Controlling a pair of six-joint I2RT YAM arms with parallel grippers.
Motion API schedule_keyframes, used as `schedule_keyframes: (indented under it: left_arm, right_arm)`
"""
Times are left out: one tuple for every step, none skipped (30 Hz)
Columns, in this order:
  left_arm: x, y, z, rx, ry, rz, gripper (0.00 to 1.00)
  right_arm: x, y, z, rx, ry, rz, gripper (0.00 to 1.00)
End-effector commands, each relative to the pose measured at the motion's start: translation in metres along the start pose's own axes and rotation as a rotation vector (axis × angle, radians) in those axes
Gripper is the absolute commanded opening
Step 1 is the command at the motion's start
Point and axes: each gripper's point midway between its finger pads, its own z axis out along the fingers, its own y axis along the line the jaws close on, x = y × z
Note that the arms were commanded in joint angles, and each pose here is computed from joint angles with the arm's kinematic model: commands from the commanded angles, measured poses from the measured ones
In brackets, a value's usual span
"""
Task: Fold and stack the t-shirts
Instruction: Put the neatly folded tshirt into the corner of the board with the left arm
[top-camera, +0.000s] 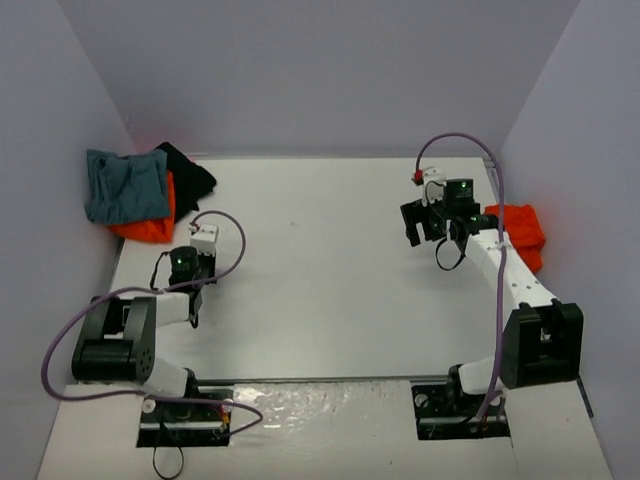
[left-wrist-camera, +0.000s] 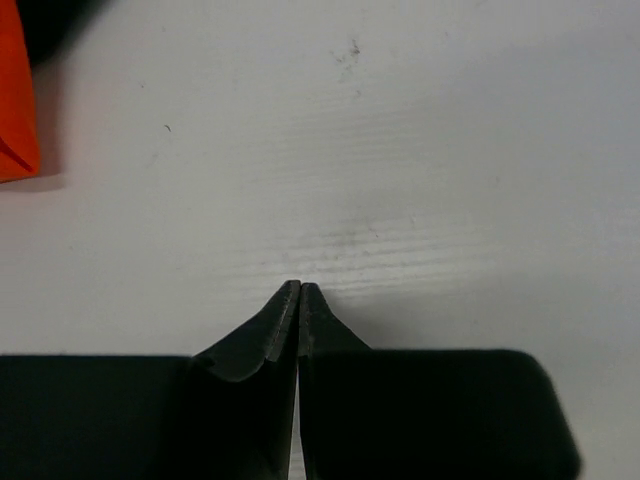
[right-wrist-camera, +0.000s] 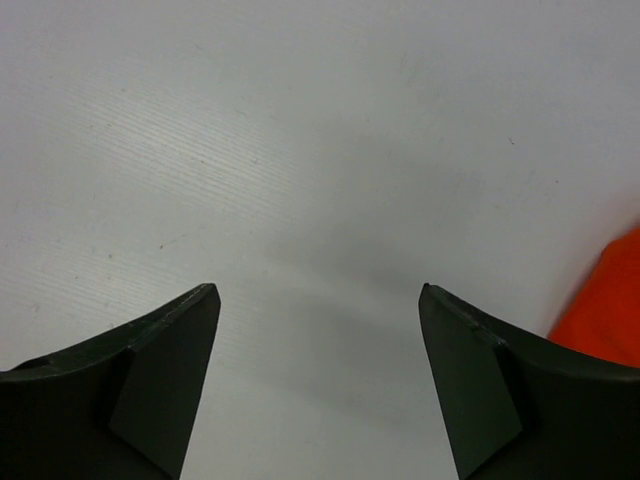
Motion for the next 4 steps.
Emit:
schedule_keyframes:
  left_arm:
    - [-0.0598,0.0349,0.0116,-0.174,-0.272,-0.069,0.00]
    - [-0.0615,0.0358,0.0101,-0.179,-0.277,-0.073,0.00]
    - [-0.0637,0.0372,0.0089,-0.185,-0.282,-0.078,0.00]
    - [-0.0638,0.0391,0.0089,-0.195,-0.283,-0.086,0.00]
  right_arm:
    - [-0.0305,-0.0312,-0.0083,0.088,-0.091,0.032,0.80]
    - [-0.0299,-0.0332,-0.0086,0.087,-0.091,0.030,0.77]
    - [-0.0310,-0.0339,-0.0105,0.081,-0.100,0.029,0.75]
    - [-0.0333,-0.0342,-0.0139,0.073,-0.116,0.032,0.75]
